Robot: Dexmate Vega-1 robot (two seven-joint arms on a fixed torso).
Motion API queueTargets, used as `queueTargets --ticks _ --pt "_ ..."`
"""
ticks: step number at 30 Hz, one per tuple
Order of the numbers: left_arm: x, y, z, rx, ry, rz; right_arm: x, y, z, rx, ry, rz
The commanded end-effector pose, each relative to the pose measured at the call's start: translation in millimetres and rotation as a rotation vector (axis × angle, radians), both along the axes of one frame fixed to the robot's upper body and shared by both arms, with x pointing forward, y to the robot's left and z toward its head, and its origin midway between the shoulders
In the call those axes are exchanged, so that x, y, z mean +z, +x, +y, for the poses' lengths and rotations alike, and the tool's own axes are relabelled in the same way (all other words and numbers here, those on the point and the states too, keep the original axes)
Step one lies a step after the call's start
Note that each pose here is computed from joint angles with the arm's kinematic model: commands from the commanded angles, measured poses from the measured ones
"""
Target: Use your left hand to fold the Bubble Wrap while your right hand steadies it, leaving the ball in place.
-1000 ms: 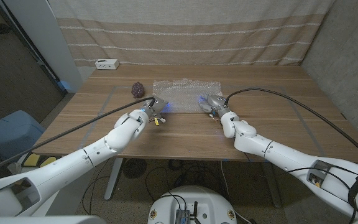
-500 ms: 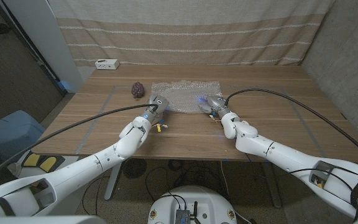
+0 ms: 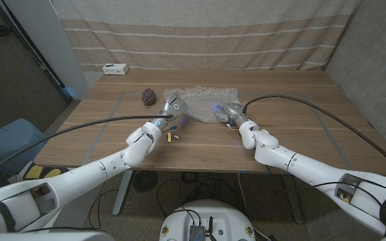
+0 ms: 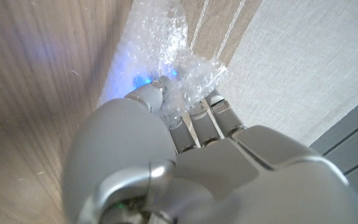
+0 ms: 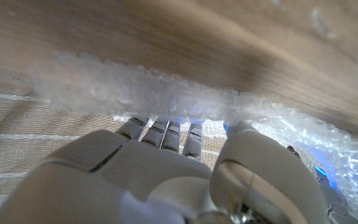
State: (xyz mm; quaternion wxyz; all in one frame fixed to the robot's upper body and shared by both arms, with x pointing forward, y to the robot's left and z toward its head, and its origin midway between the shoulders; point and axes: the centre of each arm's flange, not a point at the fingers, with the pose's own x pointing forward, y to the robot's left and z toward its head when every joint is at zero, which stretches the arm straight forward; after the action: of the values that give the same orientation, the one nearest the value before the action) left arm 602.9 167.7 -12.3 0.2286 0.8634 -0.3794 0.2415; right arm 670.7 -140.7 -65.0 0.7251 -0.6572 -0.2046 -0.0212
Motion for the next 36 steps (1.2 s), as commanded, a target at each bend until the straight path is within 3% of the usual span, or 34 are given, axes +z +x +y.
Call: queueTargets --ticks 1,9,22,36 --pt "31.5 -10.1 -6.8 -0.061 0.223 -0.165 -3.6 -2.8 3.3 0.016 -0.011 0.006" --pt "55.5 -15.0 -21.2 -0.095 0.282 -0.231 -5.4 -5.3 4.5 0.020 -0.020 0.004" --pt "75.9 -27.8 -57.6 -0.247 0.340 -0.359 -9.4 -8.7 7.7 0.030 -0.038 0.011" --pt "83.1 -29.2 -89.8 -0.384 0.379 -0.427 -11.8 -12.3 11.5 0.041 -0.050 0.011"
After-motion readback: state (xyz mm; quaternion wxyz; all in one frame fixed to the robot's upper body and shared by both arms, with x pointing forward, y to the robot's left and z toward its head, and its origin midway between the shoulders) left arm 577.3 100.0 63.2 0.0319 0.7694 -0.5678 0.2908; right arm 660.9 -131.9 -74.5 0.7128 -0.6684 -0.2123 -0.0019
